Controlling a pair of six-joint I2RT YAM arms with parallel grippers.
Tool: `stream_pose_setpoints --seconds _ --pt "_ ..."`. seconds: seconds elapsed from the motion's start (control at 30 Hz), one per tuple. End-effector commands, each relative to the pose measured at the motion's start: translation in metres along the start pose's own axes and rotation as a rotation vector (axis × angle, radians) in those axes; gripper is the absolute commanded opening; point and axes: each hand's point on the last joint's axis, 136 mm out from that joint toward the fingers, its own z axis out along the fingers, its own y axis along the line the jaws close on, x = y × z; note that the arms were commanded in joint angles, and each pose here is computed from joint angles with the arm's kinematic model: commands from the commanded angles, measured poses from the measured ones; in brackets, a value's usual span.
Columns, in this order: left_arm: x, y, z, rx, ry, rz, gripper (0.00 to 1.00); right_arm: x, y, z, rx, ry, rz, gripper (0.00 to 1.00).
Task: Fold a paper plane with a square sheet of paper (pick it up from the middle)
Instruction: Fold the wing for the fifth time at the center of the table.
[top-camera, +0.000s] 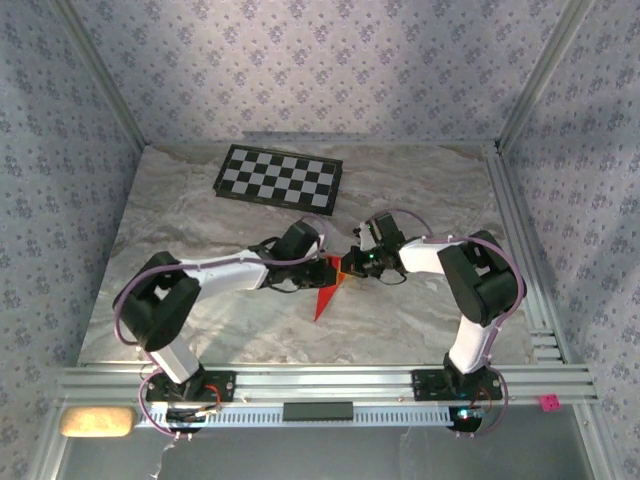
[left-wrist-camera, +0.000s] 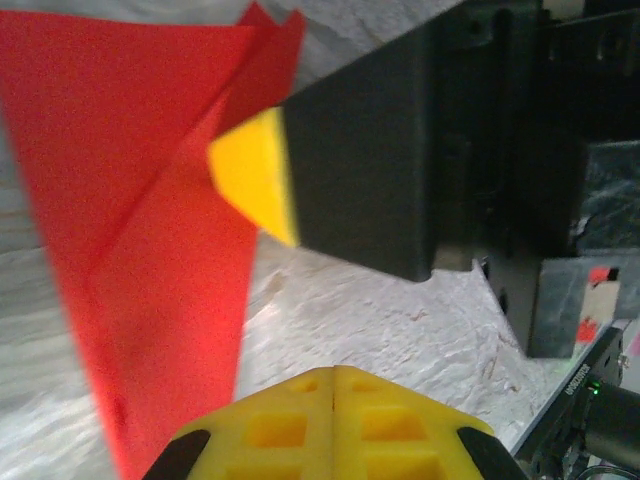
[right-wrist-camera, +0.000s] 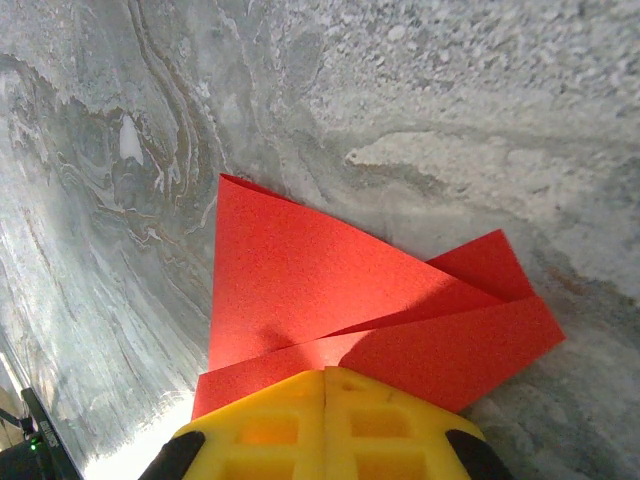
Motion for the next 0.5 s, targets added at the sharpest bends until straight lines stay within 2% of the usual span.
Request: stream_pose_setpoints --seconds 0.0,0.2,0.47 --pt "0.004 -0.007 0.016 0.005 0.048 0.004 0.07 0.023 -0.047 0.003 0.161 0.046 0.084 0.01" --pt "0.008 0.013 0.035 -0.093 0.070 0.001 0.07 0.024 -0.047 0.005 0.158 0.049 0.086 0.01" --pt "0.038 0.046 0.041 -0.156 0.116 -0.061 0.06 0.027 -0.051 0.007 0.162 0.060 0.089 0.01"
